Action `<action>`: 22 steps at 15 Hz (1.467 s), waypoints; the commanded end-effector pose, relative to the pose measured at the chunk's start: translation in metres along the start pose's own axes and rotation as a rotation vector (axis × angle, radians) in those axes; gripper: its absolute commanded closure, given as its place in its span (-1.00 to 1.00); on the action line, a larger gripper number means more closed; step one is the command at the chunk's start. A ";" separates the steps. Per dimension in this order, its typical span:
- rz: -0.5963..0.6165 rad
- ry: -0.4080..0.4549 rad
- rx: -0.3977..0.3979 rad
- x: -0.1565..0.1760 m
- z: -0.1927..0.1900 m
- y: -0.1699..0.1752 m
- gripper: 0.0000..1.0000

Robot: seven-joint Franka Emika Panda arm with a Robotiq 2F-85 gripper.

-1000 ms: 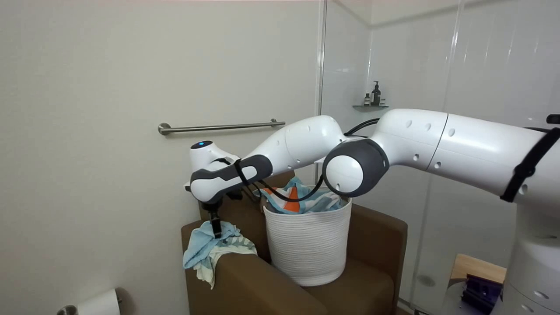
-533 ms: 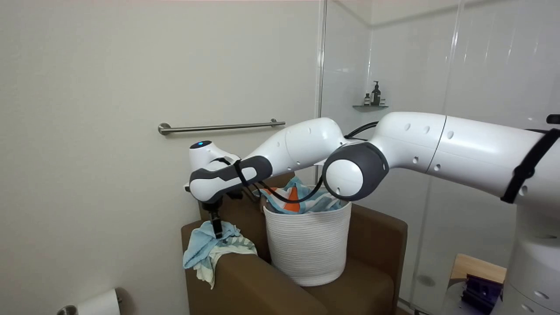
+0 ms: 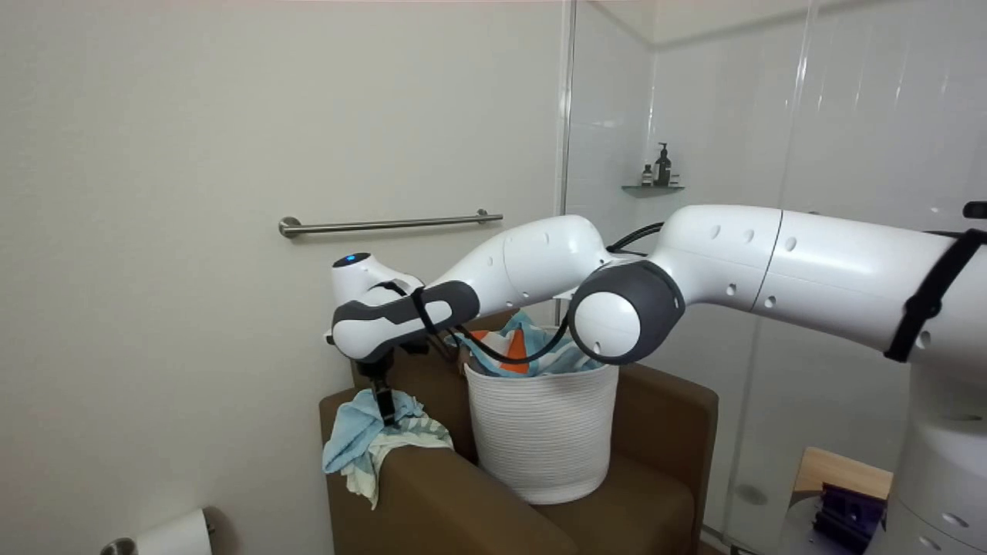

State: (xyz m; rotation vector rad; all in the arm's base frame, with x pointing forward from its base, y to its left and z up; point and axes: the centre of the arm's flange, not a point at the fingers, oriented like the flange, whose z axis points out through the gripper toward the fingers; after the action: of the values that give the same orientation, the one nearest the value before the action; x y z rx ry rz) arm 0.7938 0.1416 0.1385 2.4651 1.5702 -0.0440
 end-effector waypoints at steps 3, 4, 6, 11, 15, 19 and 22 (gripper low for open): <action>-0.035 -0.023 0.015 0.039 0.015 0.043 -0.21; -0.036 -0.026 0.014 0.039 0.015 0.042 -0.05; -0.037 -0.028 0.009 0.039 0.015 0.041 0.21; -0.035 -0.028 -0.003 0.034 0.011 0.040 0.86; -0.034 -0.022 -0.014 0.031 0.004 0.040 1.00; -0.041 -0.014 -0.010 0.024 -0.011 0.039 0.93; -0.065 0.006 -0.032 0.012 -0.041 0.036 0.93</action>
State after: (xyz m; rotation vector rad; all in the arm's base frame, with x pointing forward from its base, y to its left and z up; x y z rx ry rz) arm 0.7974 0.1445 0.1564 2.4170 1.5807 -0.0284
